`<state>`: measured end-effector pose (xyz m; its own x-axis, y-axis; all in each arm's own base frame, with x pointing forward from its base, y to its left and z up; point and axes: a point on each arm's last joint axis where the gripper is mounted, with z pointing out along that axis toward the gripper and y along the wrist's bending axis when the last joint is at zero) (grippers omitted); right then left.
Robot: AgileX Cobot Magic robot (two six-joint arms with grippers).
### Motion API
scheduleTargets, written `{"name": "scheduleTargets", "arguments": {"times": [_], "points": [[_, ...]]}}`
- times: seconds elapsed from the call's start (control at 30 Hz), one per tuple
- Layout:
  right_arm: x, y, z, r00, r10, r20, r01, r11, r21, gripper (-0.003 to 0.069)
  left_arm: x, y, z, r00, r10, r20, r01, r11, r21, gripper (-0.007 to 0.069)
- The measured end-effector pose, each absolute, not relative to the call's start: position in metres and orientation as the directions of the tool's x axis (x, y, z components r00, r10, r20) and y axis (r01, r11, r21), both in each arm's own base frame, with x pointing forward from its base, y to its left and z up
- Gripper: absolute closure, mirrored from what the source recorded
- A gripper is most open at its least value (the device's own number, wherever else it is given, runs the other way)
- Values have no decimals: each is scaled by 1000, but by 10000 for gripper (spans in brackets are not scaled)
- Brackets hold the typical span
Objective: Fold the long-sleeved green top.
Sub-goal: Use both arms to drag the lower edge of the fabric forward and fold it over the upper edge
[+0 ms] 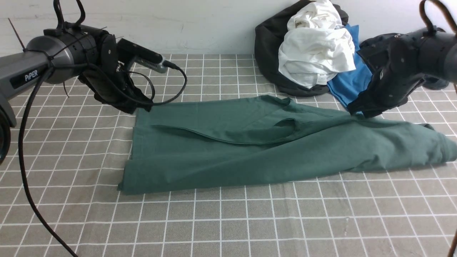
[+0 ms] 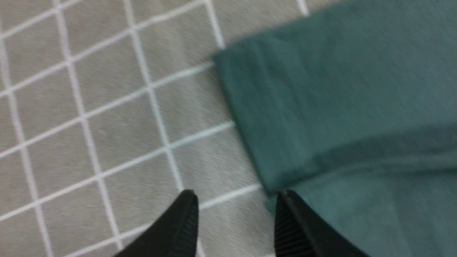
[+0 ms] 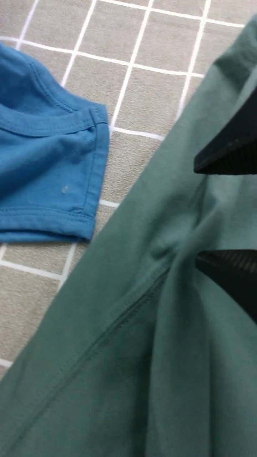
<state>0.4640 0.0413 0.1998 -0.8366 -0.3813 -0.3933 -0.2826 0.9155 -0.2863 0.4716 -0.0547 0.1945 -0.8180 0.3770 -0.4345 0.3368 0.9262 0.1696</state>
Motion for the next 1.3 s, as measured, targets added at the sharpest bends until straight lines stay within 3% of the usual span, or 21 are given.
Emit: {"name": "scheduleTargets", "arguments": {"times": [0.13,0.27,0.4,0.5,0.6,0.77,0.93,1.1,1.2,1.23,1.3], "points": [[455,51,198,-853,-410,-323,-377,912,-164,425,469,-69,174,-742,550,-383,551,826,118,249],[452,71,198,-815,-452,-363,-477,879,-23,505,471,-75,157,-680,633,-370,646,756,107,269],[448,97,201,-720,-545,-429,-617,786,39,571,472,-76,151,-638,679,-363,691,713,117,344],[444,127,202,-604,-627,-491,-739,672,50,597,473,-77,150,-630,683,-370,698,707,118,491],[441,145,195,-558,-660,-504,-784,618,60,601,476,-77,151,-645,659,-386,675,728,116,599],[441,154,178,-549,-679,-488,-800,596,70,602,490,-78,165,-667,590,-455,604,786,135,632],[442,154,175,-539,-686,-489,-806,588,62,603,503,-78,188,-672,505,-541,517,844,145,632],[442,155,173,-541,-688,-483,-807,587,68,603,496,-79,186,-727,497,-473,522,848,88,620],[441,155,169,-547,-692,-471,-808,583,83,603,493,-77,179,-749,507,-426,533,843,66,558],[440,155,165,-552,-697,-458,-810,578,97,603,493,-74,173,-761,508,-404,534,844,54,484],[439,155,162,-557,-701,-446,-811,574,111,603,492,-72,166,-772,508,-382,534,844,42,408]]}}
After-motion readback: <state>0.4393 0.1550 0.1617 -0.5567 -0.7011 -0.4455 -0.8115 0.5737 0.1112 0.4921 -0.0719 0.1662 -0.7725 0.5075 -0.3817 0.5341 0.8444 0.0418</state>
